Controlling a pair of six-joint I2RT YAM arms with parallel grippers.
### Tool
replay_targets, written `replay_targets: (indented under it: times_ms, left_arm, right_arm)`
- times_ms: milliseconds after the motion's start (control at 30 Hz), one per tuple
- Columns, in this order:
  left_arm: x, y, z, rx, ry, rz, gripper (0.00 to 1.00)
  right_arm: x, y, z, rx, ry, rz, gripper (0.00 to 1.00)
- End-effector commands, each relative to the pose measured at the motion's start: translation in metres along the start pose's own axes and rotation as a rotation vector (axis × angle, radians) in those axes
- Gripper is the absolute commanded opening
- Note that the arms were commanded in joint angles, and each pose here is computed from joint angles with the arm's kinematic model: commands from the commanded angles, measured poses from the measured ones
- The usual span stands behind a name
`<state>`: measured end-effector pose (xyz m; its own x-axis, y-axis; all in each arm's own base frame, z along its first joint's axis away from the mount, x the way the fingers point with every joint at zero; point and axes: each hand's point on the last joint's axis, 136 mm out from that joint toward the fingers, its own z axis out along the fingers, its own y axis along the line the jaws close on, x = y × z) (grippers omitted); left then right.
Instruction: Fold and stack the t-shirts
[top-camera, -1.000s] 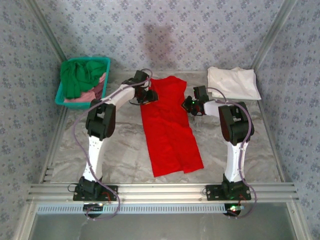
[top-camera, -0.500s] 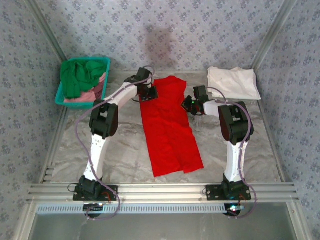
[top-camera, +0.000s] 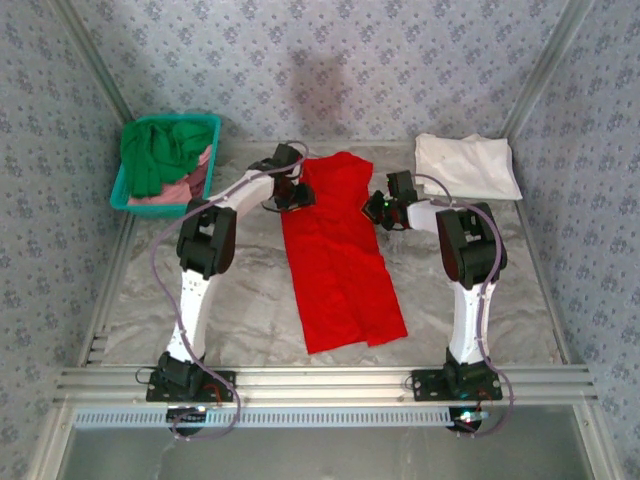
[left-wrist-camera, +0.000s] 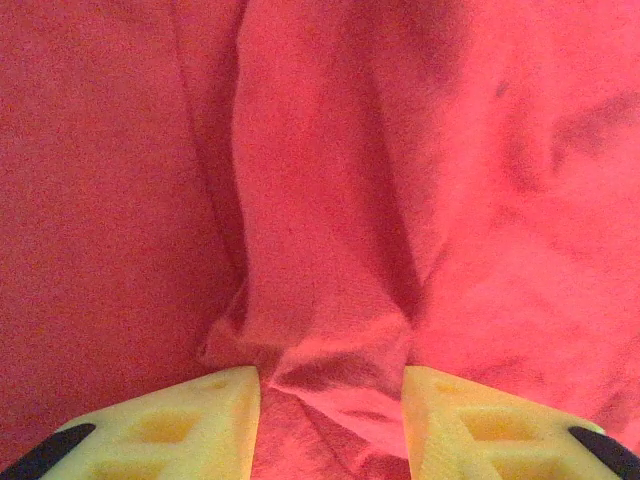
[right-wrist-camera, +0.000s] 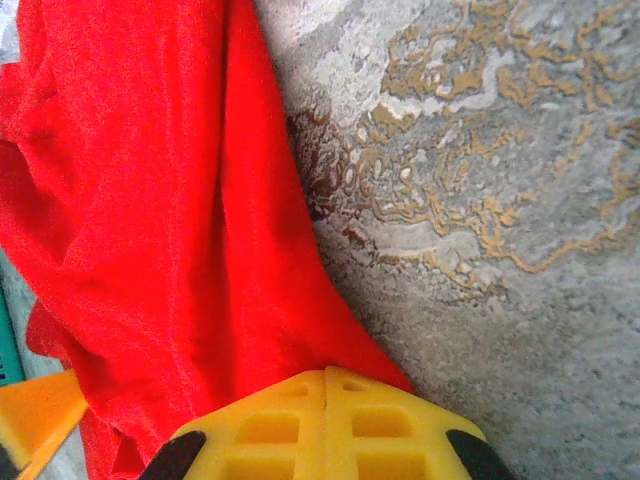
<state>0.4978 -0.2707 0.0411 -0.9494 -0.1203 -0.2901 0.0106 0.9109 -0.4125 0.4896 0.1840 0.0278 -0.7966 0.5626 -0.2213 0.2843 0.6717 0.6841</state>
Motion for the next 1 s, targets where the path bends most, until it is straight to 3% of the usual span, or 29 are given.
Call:
replay_targets:
  times_ms: [0,100,633,667,867,967]
  left_arm:
    - [-0.003,-0.007,-0.006,0.002,-0.013,-0.004,0.42]
    - [-0.004,-0.009,0.000,0.019,-0.017,-0.001,0.41]
    - [-0.018,-0.047,0.000,0.106,-0.041,0.040,0.15]
    - [-0.018,-0.047,-0.002,0.103,-0.040,0.041,0.15]
    - [-0.015,-0.035,-0.011,0.050,-0.061,0.038,0.41]
    - [-0.011,-0.030,-0.007,0.027,-0.054,0.046,0.48]
  right_arm:
    - [0.005,-0.014,0.009,0.034,0.029,0.035,0.00]
    - [0.005,-0.015,0.009,0.038,0.029,0.036,0.00]
    - [0.006,-0.019,0.011,0.046,0.033,0.040,0.00]
    - [0.006,-0.018,0.011,0.044,0.033,0.041,0.00]
    - [0.006,-0.018,0.012,0.039,0.035,0.044,0.00]
    - [0.006,-0.018,0.013,0.039,0.036,0.046,0.00]
